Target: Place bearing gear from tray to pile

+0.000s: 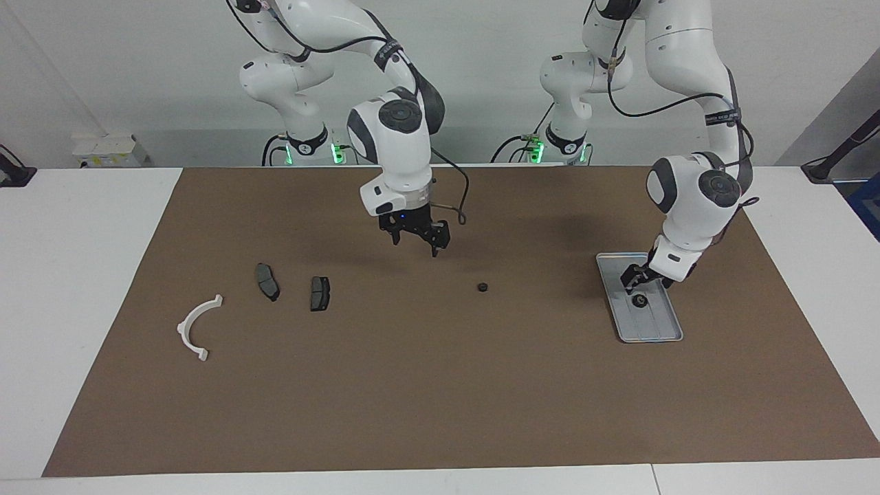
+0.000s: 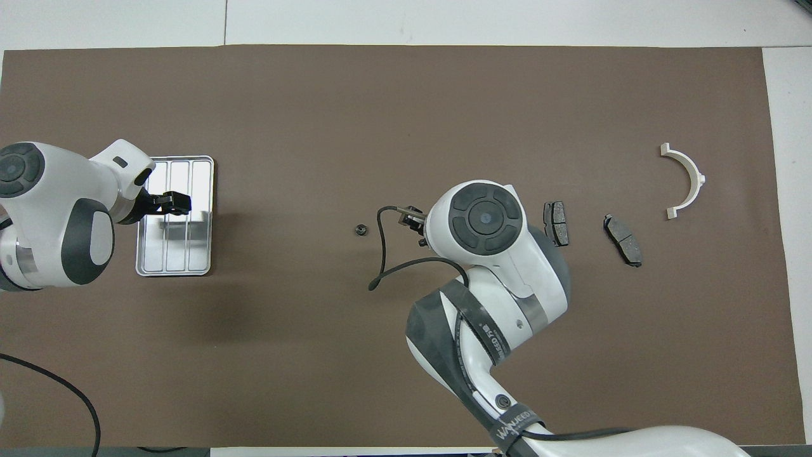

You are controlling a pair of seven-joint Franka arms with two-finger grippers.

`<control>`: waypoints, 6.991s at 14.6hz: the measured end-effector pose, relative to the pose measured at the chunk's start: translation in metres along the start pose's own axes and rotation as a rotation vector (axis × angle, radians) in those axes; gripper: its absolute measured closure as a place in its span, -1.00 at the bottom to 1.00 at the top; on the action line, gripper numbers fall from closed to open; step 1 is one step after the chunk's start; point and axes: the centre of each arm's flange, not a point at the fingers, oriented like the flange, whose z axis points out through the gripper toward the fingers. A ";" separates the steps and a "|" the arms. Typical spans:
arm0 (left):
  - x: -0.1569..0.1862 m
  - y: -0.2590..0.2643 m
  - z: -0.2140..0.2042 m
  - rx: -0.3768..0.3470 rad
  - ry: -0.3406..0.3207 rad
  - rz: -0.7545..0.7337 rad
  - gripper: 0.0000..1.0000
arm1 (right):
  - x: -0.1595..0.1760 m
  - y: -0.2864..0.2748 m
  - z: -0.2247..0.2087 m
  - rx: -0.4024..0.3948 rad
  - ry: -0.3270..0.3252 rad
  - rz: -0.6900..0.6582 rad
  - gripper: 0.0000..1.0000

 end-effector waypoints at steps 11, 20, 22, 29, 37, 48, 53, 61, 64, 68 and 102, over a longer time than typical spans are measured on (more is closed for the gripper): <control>0.005 0.005 0.028 -0.023 0.029 -0.013 -0.81 | -0.028 -0.118 0.081 -0.063 0.004 0.099 -0.81; 0.008 0.008 0.019 -0.043 0.046 -0.028 0.29 | -0.059 -0.133 0.104 -0.098 0.008 0.086 -0.80; 0.009 0.009 0.018 -0.043 0.040 -0.027 0.29 | -0.058 -0.133 0.107 -0.101 0.009 0.087 -0.76; 0.059 0.010 -0.109 -0.087 -0.030 -0.050 0.29 | -0.053 -0.133 0.114 -0.078 0.021 0.092 -0.59; 0.067 0.016 -0.139 -0.117 -0.025 -0.054 0.29 | -0.050 -0.133 0.112 -0.075 0.023 0.094 0.53; 0.065 0.037 -0.139 -0.125 -0.029 -0.027 0.29 | 0.132 0.001 -0.034 -0.192 -0.058 -0.160 0.52; -0.004 0.262 -0.152 -0.104 -0.054 -0.090 0.29 | 0.256 0.144 -0.053 -0.163 -0.113 -0.460 0.52; -0.093 0.392 -0.149 -0.082 -0.025 -0.131 0.29 | 0.307 0.246 0.051 -0.108 -0.006 -0.635 0.52; -0.100 0.395 -0.113 -0.080 -0.005 -0.149 0.29 | 0.310 0.248 0.081 -0.102 0.017 -0.638 0.52; -0.104 0.397 -0.079 -0.072 -0.010 -0.157 0.29 | 0.313 0.247 0.099 -0.097 0.035 -0.642 0.52; -0.021 0.269 -0.177 -0.047 0.155 -0.259 -1.00 | 0.120 0.038 -0.036 -0.086 0.006 -0.185 -1.00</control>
